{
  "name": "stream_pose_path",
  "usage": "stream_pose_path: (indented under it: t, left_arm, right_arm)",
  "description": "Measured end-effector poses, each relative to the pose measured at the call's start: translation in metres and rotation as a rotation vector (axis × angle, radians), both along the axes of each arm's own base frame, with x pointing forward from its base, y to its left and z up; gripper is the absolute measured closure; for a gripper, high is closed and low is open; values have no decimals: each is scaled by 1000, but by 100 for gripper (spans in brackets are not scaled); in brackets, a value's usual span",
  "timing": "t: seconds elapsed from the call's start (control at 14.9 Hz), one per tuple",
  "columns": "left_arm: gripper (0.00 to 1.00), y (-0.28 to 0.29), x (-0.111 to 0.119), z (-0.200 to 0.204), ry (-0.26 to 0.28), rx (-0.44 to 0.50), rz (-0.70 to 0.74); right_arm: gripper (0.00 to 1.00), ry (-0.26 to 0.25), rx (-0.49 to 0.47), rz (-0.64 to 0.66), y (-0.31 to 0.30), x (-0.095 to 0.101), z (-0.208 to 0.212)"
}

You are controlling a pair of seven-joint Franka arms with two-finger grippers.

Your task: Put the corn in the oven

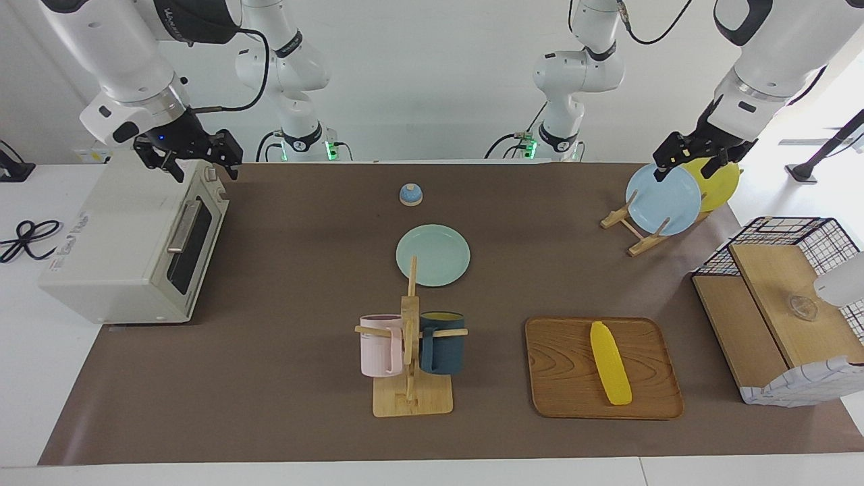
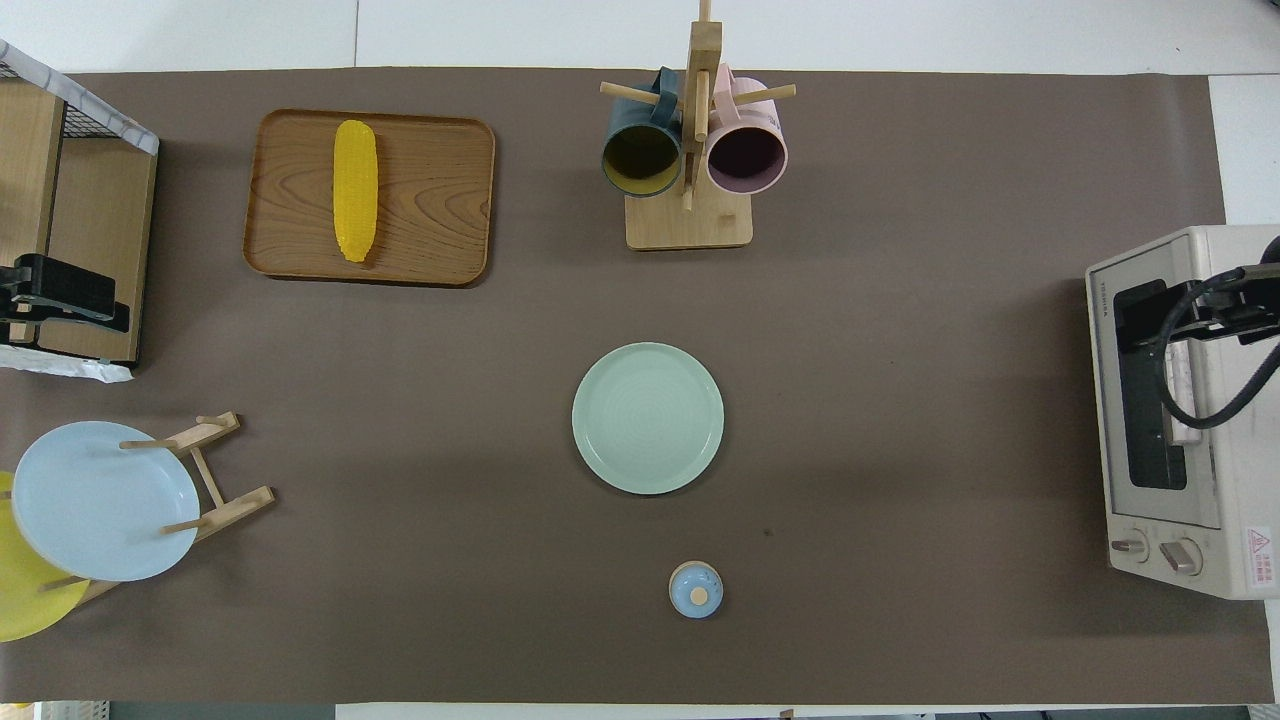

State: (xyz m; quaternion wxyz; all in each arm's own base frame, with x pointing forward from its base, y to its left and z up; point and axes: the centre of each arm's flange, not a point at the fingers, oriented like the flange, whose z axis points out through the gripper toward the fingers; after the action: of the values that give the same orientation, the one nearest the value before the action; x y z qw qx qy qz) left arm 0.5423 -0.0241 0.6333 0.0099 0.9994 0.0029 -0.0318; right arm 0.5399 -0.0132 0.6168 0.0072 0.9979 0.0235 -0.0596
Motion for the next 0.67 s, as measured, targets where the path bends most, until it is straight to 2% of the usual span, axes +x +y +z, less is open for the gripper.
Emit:
stream_pose_path:
  t: [0.54, 0.67]
  left_arm:
    - [0, -1, 0, 0, 0, 0, -1]
    - [0, -1, 2, 1, -13, -1, -2]
  right_arm:
    - [1, 4, 0, -22, -14, 0, -4]
    - [21, -17, 1, -20, -24, 1, -11]
